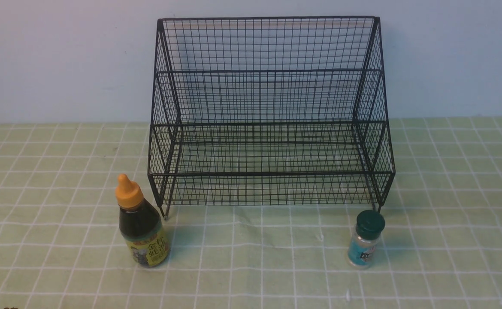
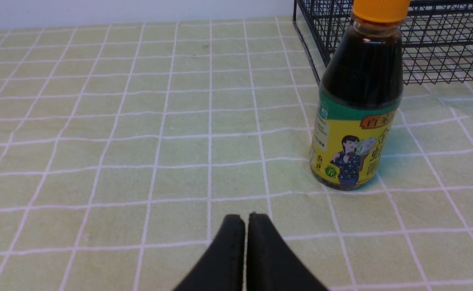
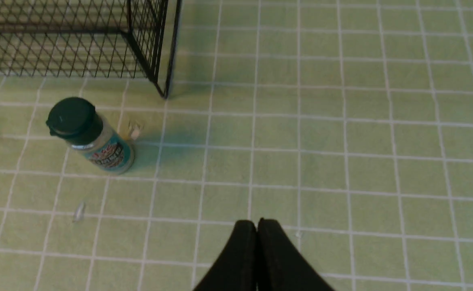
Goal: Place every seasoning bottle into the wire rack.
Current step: Use the right arm to grab the condiment bottle closest to it
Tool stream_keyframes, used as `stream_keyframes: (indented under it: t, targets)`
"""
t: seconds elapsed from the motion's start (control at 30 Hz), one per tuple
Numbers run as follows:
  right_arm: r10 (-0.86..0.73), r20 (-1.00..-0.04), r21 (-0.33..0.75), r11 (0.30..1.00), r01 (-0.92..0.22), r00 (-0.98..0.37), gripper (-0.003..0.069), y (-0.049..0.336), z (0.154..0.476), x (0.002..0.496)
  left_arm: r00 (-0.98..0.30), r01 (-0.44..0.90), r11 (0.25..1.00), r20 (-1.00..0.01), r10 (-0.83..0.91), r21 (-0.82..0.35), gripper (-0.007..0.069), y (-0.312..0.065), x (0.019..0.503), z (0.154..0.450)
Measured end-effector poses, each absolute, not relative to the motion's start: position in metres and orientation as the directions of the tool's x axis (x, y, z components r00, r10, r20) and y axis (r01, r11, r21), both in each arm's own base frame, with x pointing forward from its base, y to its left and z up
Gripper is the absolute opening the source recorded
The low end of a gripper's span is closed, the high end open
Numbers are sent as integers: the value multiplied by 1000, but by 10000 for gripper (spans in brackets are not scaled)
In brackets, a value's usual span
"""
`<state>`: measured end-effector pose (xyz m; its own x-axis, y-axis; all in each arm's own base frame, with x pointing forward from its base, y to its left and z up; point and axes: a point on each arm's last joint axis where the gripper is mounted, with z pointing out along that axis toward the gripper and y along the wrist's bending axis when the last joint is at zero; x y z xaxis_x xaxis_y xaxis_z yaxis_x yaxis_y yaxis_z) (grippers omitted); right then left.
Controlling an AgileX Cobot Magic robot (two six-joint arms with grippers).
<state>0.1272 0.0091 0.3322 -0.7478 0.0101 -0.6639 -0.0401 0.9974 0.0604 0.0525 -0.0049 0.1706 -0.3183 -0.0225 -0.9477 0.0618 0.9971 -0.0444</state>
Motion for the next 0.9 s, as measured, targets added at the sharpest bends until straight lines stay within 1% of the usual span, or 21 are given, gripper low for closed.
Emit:
stream_keyframes:
  t: [0.03, 0.13, 0.17, 0.27, 0.33, 0.5, 0.6, 0.63, 0.67, 0.7, 0.77, 0.8, 0.83, 0.87, 0.9]
  targets:
    - [12, -655, 65, 997, -40, -756, -15, 10, 332, 131, -318, 62, 997, -948, -22, -44, -6, -5, 53, 171]
    - [27, -582, 141, 988, -68, -812, -15, 18, 325, 162, -318, 62, 997, -948, -22, -44, -6, -5, 53, 171]
    - [30, -580, 150, 986, -71, -814, -15, 19, 325, 163, -318, 62, 997, -948, -22, -44, -6, -5, 53, 171]
    - [12, -560, 199, 972, -121, -828, -15, 27, 317, 189, -318, 62, 997, -948, -22, -44, -6, -5, 53, 171]
    - [-16, -557, 213, 964, -161, -831, -15, 33, 313, 201, -318, 62, 997, -948, -22, -44, -6, -5, 53, 171]
    - [-151, -545, 206, 929, -307, -825, -11, 66, 307, 223, -318, 62, 997, -948, -22, -44, -6, -5, 53, 171]
    - [-258, -558, 154, 902, -404, -789, -3, 91, 304, 231, -318, 62, 997, -948, -22, -44, -6, -5, 53, 171]
    - [-275, -560, 142, 897, -418, -782, 1, 96, 303, 234, -318, 62, 997, -948, -22, -44, -6, -5, 53, 171]
    - [-314, -559, 114, 887, -447, -767, 15, 105, 299, 236, -318, 62, 997, -948, -22, -44, -6, -5, 53, 171]
    - [-315, -557, 113, 888, -446, -769, 21, 106, 297, 238, -318, 62, 997, -948, -22, -44, -6, -5, 53, 171]
    - [-340, -544, 88, 886, -455, -767, 67, 117, 288, 243, -318, 62, 997, -948, -22, -44, -6, -5, 53, 171]
    - [-346, -534, 80, 888, -453, -772, 102, 122, 282, 246, -318, 62, 997, -948, -22, -44, -6, -5, 53, 171]
    - [-350, -532, 77, 887, -456, -771, 108, 123, 281, 246, -318, 62, 997, -948, -22, -44, -6, -5, 53, 171]
    - [-354, -527, 70, 888, -454, -773, 143, 125, 277, 249, -318, 62, 997, -948, -22, -44, -6, -5, 53, 171]
    - [-365, -511, 59, 889, -455, -778, 208, 129, 268, 254, -318, 62, 997, -948, -22, -44, -6, -5, 53, 171]
